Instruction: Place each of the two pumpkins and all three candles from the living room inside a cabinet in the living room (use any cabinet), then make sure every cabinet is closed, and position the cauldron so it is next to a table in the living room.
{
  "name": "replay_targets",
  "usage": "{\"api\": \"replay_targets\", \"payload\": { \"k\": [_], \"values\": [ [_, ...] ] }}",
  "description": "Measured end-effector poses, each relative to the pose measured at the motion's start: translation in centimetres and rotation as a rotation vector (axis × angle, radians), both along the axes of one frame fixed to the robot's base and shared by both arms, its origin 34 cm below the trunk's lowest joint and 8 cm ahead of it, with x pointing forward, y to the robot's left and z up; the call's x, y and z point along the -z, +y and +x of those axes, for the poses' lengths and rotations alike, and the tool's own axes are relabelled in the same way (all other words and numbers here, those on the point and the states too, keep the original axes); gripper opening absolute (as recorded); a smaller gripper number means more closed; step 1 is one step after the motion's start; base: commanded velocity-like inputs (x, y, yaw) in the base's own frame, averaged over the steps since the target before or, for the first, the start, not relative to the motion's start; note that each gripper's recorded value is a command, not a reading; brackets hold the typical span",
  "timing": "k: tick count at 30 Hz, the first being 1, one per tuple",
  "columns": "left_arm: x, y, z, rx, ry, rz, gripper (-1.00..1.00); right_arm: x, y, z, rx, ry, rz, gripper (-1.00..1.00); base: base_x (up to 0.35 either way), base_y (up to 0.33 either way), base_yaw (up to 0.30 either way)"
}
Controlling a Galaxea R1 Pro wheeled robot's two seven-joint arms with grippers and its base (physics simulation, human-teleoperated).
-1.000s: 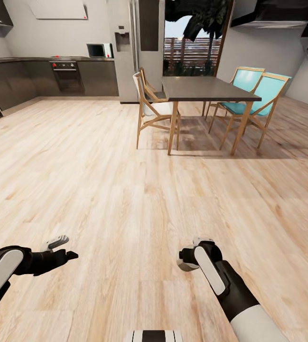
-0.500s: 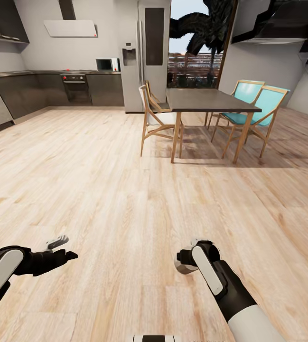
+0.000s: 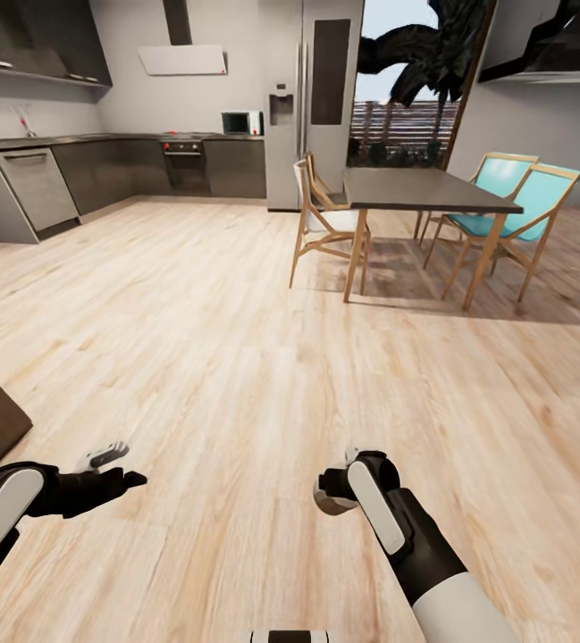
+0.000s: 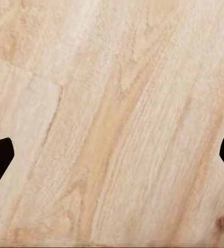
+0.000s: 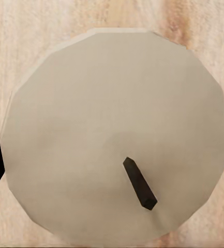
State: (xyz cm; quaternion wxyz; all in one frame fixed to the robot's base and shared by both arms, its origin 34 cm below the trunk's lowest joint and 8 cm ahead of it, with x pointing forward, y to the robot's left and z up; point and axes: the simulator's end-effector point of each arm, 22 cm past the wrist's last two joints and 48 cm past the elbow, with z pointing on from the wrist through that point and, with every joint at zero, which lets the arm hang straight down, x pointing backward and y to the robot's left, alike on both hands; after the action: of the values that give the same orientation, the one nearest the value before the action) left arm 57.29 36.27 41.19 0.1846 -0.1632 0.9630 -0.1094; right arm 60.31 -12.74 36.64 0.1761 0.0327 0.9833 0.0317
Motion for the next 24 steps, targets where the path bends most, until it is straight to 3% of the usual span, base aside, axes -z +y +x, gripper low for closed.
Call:
{"api": "replay_targets", "payload": {
  "k": [8, 18, 24],
  "values": [
    [-0.6, -0.2, 0.2, 0.004, -0.013, -0.002, 1.00, -0.6, 1.0, -0.1, -0.013, 0.000, 0.011, -1.00, -0.192, -0.203, 0.229],
    [-2.5, -0.3, 0.7, 0.006, -0.010, -0.002, 1.00, -2.3, 1.6, 0.0, -0.027, 0.020, 0.015, -1.00, -0.016, -0.014, 0.223],
    [-3.4, -0.3, 1.0, 0.006, -0.002, -0.002, 1.00, -3.3, 1.6, 0.2, -0.029, 0.027, 0.015, -1.00, -0.270, 0.000, 0.217]
  ]
}}
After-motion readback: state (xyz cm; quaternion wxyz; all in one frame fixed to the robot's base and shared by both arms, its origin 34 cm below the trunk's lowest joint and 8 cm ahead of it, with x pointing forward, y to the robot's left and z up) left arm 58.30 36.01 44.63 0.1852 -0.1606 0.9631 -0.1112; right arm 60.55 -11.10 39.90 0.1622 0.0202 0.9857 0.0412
